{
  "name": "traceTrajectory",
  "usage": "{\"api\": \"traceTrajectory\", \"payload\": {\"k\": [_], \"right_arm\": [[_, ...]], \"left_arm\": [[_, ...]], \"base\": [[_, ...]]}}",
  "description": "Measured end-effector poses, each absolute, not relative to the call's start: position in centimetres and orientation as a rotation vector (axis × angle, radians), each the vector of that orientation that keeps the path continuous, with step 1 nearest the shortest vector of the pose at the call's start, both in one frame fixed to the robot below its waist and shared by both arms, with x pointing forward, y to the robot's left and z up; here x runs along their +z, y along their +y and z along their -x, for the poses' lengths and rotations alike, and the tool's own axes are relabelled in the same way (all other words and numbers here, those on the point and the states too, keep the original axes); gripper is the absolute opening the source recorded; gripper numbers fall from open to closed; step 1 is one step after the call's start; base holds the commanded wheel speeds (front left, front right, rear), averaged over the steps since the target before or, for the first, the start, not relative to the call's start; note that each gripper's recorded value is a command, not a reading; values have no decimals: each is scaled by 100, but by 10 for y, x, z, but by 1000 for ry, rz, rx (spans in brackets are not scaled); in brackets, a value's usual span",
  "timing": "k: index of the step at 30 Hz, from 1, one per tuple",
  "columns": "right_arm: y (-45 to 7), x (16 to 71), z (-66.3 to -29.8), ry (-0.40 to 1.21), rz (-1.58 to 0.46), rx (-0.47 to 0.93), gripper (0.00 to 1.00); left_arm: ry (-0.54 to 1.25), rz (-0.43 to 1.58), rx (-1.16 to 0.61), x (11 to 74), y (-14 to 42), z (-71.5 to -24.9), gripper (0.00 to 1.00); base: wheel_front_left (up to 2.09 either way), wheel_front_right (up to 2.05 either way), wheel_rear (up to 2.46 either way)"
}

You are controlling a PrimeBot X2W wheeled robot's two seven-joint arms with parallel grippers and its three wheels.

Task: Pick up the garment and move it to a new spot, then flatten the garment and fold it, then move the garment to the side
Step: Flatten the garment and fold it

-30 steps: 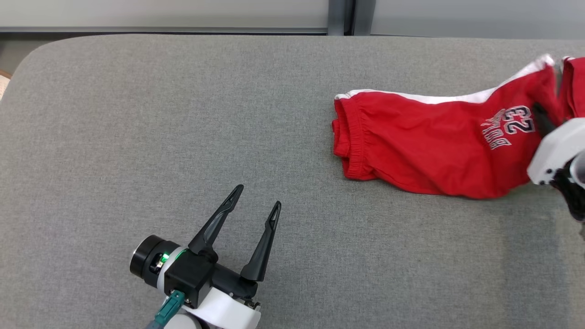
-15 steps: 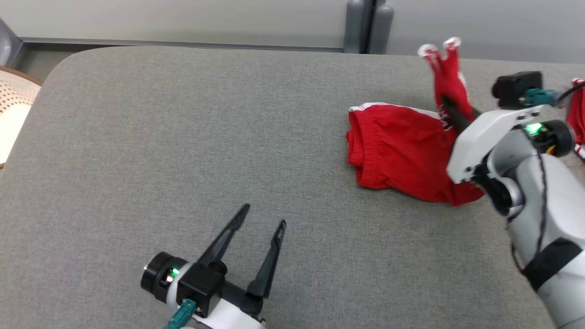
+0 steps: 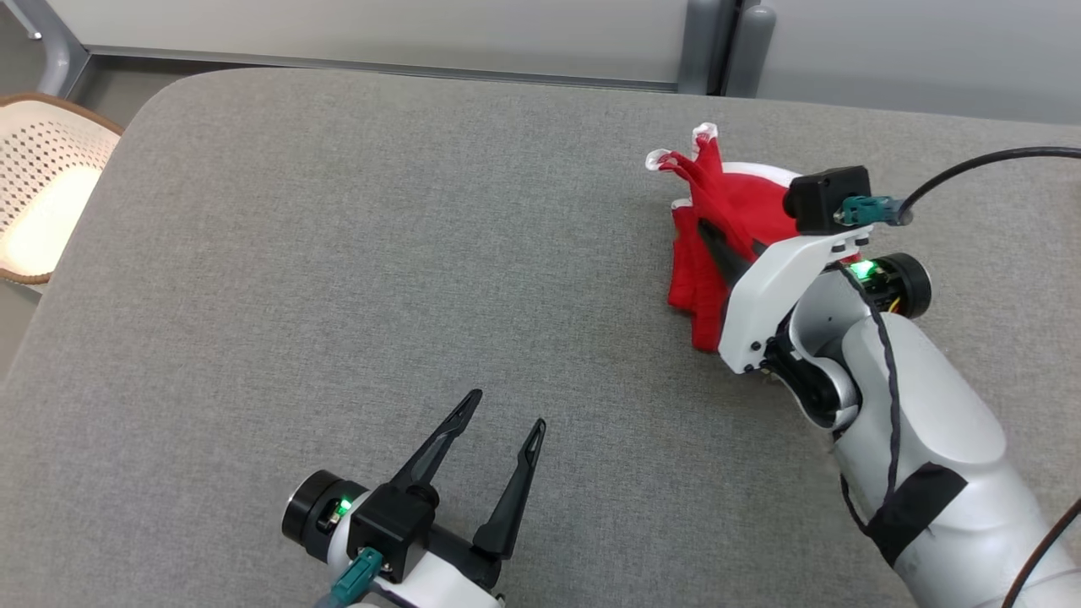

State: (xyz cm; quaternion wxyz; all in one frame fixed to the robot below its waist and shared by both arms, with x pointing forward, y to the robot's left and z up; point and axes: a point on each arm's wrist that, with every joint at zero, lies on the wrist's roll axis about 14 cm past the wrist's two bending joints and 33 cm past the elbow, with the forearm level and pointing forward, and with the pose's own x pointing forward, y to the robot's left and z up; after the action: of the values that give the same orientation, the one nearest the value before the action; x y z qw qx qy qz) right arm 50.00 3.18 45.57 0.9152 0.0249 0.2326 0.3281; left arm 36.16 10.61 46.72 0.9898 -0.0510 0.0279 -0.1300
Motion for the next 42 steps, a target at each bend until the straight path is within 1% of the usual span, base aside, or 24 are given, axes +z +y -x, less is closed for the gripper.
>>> {"api": "traceTrajectory", "payload": {"k": [1,2,6,10,11,14,17,22,23,27,34,38,42], "right_arm": [[36,456,-499,477,-65,682,95],[40,458,-498,472,-88,687,100],[52,475,-497,424,-169,706,100],[31,500,-511,309,-191,663,100],[31,500,-511,309,-191,663,100],[-11,509,-523,225,-134,572,100],[-49,498,-521,213,-78,487,100],[-73,479,-495,183,-33,446,100],[-78,475,-481,159,-45,434,100],[-90,467,-455,118,-54,398,100],[-98,471,-421,58,-7,380,100],[-94,502,-407,-50,-11,382,100],[-93,506,-381,-71,-9,388,100]], "left_arm": [[59,103,-260,466,106,-361,100],[62,103,-259,465,106,-361,100],[65,102,-254,465,108,-360,100],[58,100,-250,467,109,-360,100],[58,100,-250,467,109,-360,100],[47,99,-251,470,108,-360,100],[34,100,-258,474,106,-360,100],[0,105,-238,484,109,-359,100],[-19,120,-203,491,117,-359,100],[-23,180,-31,490,155,-354,100],[-50,194,79,496,187,-347,100],[-102,190,70,512,193,-342,100],[-123,167,28,518,189,-331,100]], "base": [[0,0,0],[0,0,0],[0,0,0],[0,0,0],[0,0,0],[0,0,0],[0,0,0],[0,0,0],[0,0,0],[0,0,0],[0,0,0],[0,0,0],[0,0,0]]}}
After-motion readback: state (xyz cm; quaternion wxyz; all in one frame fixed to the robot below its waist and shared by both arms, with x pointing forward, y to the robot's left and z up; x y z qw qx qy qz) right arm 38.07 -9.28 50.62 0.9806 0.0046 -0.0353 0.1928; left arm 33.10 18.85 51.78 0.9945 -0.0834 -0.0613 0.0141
